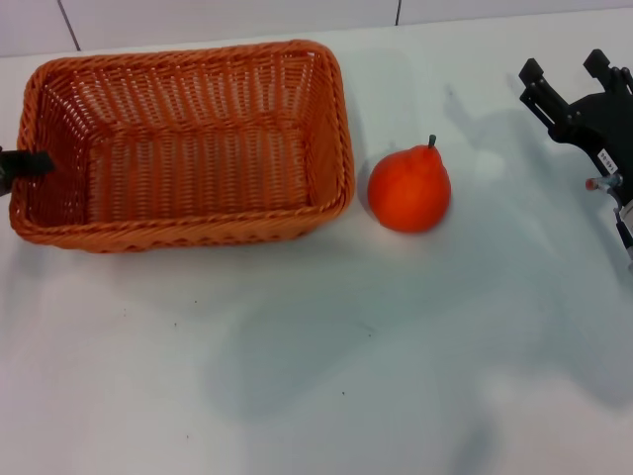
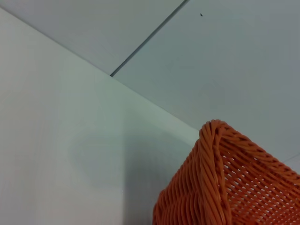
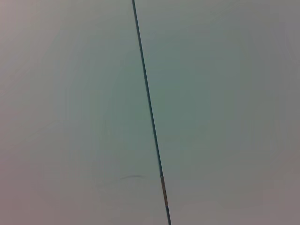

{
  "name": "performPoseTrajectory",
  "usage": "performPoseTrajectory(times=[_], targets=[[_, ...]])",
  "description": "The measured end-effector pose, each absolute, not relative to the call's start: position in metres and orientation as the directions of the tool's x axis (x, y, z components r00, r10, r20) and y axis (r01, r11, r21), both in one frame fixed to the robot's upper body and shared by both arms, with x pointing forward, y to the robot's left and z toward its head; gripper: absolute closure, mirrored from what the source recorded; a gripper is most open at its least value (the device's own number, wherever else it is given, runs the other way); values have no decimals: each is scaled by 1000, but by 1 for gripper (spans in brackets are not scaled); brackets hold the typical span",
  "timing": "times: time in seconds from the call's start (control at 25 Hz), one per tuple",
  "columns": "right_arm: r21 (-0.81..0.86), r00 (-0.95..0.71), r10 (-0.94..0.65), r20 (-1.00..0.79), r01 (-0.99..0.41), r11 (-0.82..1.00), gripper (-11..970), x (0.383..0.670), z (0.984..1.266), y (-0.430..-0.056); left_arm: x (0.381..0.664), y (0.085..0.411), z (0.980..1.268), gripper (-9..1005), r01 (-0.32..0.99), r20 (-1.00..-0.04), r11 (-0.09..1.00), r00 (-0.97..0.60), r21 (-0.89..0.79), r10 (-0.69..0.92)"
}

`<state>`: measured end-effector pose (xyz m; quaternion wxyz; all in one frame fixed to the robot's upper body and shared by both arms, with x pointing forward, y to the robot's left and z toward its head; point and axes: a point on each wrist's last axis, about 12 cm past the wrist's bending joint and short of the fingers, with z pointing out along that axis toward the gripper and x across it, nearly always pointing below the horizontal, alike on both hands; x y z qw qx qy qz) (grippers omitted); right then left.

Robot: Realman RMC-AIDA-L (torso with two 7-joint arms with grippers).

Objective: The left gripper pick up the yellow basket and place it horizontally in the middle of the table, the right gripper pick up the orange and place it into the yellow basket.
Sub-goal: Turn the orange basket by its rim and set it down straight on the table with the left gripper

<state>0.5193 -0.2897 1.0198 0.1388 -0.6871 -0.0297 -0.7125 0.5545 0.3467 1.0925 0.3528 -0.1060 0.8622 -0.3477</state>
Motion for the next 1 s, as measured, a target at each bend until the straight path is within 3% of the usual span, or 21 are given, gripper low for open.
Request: performPoseTrajectory(times=[0.68, 0.88, 1.0], targets=[[-148, -16, -156, 988, 237, -960, 27, 519, 1019, -290, 559, 341, 1101, 827, 117, -571, 763, -736, -635, -363], [-147, -17, -156, 988, 238, -960, 27, 519, 1020, -290, 560, 342, 1101, 721, 113, -578, 768, -728, -630, -367], [-147, -17, -156, 988, 238, -960, 27, 519, 1020, -290, 561, 344, 1101, 597, 117, -593, 776, -718, -619, -365]])
